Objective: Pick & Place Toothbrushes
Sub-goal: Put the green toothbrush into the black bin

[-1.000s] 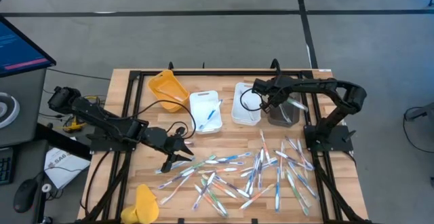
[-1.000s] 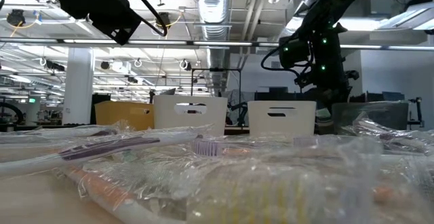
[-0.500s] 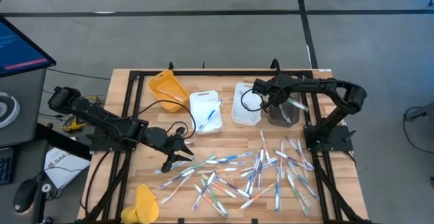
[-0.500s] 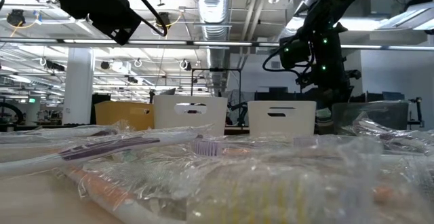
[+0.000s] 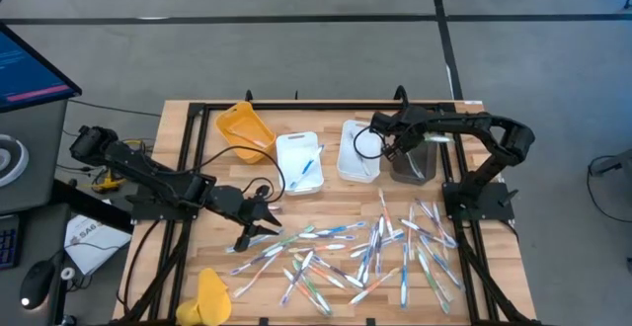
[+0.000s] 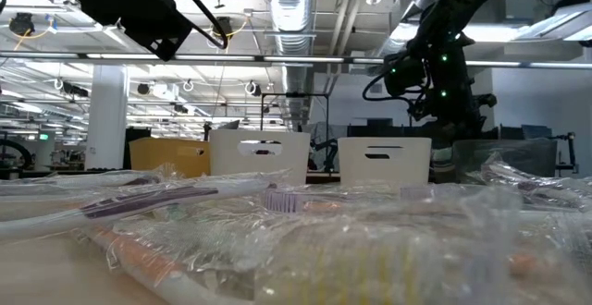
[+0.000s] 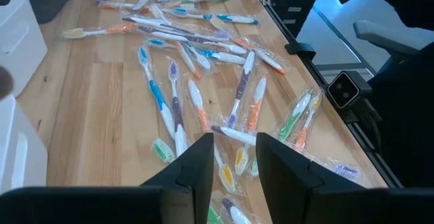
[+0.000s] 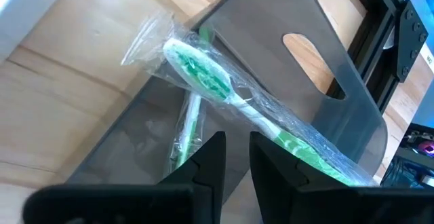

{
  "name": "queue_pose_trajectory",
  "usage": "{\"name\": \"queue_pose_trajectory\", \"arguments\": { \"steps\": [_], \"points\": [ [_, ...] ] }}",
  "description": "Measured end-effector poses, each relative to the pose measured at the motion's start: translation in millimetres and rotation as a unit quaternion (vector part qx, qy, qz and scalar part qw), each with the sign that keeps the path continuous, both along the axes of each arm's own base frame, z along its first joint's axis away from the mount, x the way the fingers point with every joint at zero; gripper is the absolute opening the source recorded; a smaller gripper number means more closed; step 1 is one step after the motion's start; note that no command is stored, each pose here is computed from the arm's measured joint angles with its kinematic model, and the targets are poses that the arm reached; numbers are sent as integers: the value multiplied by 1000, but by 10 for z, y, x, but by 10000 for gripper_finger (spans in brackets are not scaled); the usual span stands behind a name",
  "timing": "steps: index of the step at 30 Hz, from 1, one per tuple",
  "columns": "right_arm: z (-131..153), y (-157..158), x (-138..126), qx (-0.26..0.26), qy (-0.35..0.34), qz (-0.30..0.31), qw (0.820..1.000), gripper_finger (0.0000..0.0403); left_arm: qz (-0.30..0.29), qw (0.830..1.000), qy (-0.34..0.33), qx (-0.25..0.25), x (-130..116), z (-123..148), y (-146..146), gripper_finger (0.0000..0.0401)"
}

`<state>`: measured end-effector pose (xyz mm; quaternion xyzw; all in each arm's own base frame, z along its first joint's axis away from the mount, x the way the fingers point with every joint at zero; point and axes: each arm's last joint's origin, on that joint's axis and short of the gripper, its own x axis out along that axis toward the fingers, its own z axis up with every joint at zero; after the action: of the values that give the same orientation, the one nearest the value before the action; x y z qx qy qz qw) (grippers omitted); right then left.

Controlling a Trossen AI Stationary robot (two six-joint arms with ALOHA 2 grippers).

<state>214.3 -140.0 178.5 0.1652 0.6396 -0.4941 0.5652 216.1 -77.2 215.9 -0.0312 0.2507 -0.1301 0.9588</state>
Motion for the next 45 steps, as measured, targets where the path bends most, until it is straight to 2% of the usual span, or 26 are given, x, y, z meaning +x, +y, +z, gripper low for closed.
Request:
{"name": "queue_pose_trajectory", "arguments": {
  "steps": [9,15,20,24,29,34,38,42,45],
  "points": [
    [-6,111,67,22,-11,23,999,61,0,1000,0,0,0,0,0,104],
    [-7,199,116,38,4,85,996,61,0,1000,0,0,0,0,0,104],
    [65,229,150,48,18,114,992,69,0,1000,0,0,0,0,0,104],
    [283,291,153,59,35,133,989,101,0,1000,0,0,0,0,0,104],
    [609,335,63,36,-5,161,986,166,0,1000,0,0,-2,-5,1,104],
    [804,337,-78,20,-27,190,981,226,1,1000,16,4,-41,-104,15,104],
    [824,305,-140,29,-6,249,968,246,1,1000,17,5,-47,-121,17,104],
    [677,285,-165,58,36,306,950,248,1,1000,15,4,-46,-119,17,104],
    [546,248,-181,74,55,321,942,249,1,1000,15,4,-45,-118,16,104]
  ]
}}
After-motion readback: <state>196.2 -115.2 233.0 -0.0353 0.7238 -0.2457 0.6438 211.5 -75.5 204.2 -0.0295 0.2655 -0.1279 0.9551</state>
